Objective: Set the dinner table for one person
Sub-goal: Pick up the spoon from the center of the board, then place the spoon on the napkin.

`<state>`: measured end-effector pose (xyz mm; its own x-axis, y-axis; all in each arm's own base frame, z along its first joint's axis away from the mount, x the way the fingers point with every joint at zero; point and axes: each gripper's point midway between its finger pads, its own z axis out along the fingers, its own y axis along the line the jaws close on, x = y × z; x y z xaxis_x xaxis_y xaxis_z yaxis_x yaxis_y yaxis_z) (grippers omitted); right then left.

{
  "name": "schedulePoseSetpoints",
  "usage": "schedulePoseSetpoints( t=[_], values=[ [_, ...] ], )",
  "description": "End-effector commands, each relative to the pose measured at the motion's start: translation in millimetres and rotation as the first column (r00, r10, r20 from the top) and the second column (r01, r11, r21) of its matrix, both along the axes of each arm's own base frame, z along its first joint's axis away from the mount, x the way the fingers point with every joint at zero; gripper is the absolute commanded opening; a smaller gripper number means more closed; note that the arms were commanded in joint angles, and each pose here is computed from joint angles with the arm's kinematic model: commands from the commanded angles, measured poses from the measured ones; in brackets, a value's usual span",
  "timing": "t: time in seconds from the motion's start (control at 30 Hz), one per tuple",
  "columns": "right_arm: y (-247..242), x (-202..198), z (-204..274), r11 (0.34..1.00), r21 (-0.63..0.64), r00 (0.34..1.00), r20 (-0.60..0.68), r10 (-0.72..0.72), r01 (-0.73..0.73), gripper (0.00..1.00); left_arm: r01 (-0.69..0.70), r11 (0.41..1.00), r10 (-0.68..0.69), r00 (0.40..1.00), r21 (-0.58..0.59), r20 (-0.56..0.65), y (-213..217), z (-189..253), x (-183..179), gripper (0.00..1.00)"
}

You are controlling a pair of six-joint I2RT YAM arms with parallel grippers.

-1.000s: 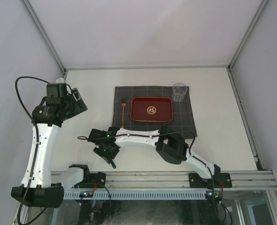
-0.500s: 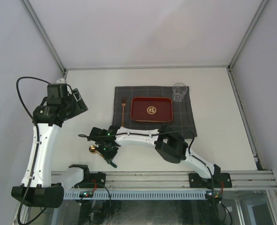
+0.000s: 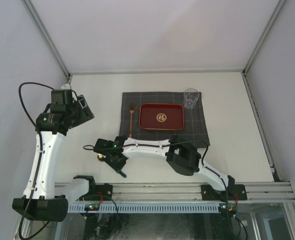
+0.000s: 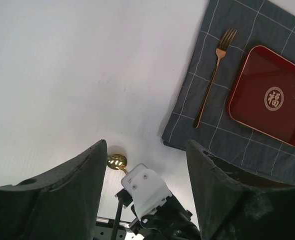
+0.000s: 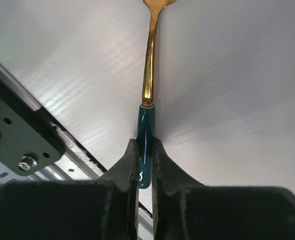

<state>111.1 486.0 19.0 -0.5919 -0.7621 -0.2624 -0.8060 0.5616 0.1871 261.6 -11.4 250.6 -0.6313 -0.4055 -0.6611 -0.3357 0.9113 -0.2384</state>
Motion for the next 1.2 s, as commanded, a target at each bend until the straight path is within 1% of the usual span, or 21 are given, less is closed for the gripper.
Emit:
schedulePoseSetpoints(
  t=[0.0, 0.37, 0.7, 0.97, 1.17],
  values=[
    [-28, 20, 17, 0.995, -0.072, 0.989, 0.137, -0.057, 0.068, 0.0, 0.013, 1.0, -0.013, 0.999, 0.004, 0.037, 0, 5, 6, 0.68],
    [-55, 46, 58, 0.985, -0.06, 0.958, 0.247, -0.144, 0.163, 0.0, 0.026, 1.0, -0.025, 0.999, -0.011, 0.042, -3, 3, 10, 0.67],
    [-77, 66, 73, 0.967, -0.067, 0.93, 0.298, -0.216, 0.246, 0.0, 0.036, 0.999, -0.035, 0.998, -0.026, 0.046, -7, 0, 12, 0.66],
    [-118, 97, 79, 0.923, -0.081, 0.887, 0.318, -0.334, 0.376, 0.0, 0.048, 0.998, -0.045, 0.997, -0.044, 0.06, -10, -2, 12, 0.66],
    [-149, 117, 88, 0.879, -0.061, 0.845, 0.314, -0.433, 0.473, 0.0, 0.08, 0.994, -0.075, 0.995, -0.08, 0.063, -19, -5, 15, 0.65]
  ],
)
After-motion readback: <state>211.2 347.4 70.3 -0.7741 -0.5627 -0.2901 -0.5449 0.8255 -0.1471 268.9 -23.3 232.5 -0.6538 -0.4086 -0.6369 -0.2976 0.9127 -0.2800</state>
